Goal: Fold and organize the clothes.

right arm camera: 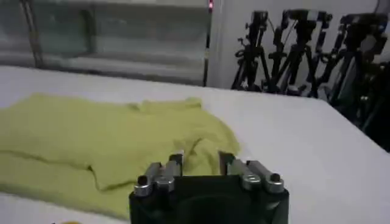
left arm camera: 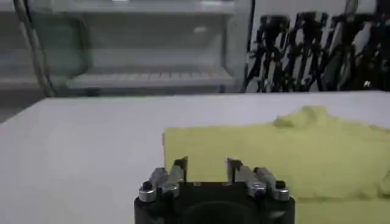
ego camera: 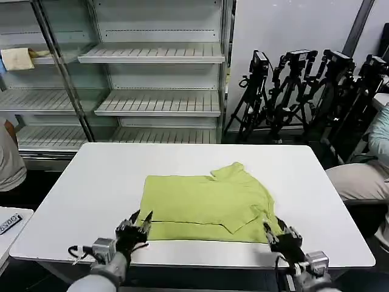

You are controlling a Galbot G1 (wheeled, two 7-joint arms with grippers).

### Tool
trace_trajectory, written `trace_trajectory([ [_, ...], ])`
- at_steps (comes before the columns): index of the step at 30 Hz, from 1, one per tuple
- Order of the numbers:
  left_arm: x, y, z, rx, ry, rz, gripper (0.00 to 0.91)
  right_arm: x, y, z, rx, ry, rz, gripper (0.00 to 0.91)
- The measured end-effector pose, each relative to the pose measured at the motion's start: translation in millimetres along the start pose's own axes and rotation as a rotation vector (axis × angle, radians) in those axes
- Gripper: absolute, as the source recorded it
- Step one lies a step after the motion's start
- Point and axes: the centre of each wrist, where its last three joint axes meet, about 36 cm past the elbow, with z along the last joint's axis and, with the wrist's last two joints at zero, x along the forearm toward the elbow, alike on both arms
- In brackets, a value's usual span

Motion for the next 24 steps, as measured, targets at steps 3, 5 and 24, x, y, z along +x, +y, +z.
trace_trajectory([
  [3,-26,3,-7,-0.005,-0.02,0.01,0.907,-36,1,-8,-0.013,-0.013,0.009,0.907],
  [5,-45,6,-11,-0.005,-0.026,0.018,0.907,-59,2,-13,-0.021,-0.012,0.012,0.907],
  [24,-193,78,-25,0.01,0.101,0.002,0.907,-229,24,-50,-0.083,0.103,0.033,0.907],
])
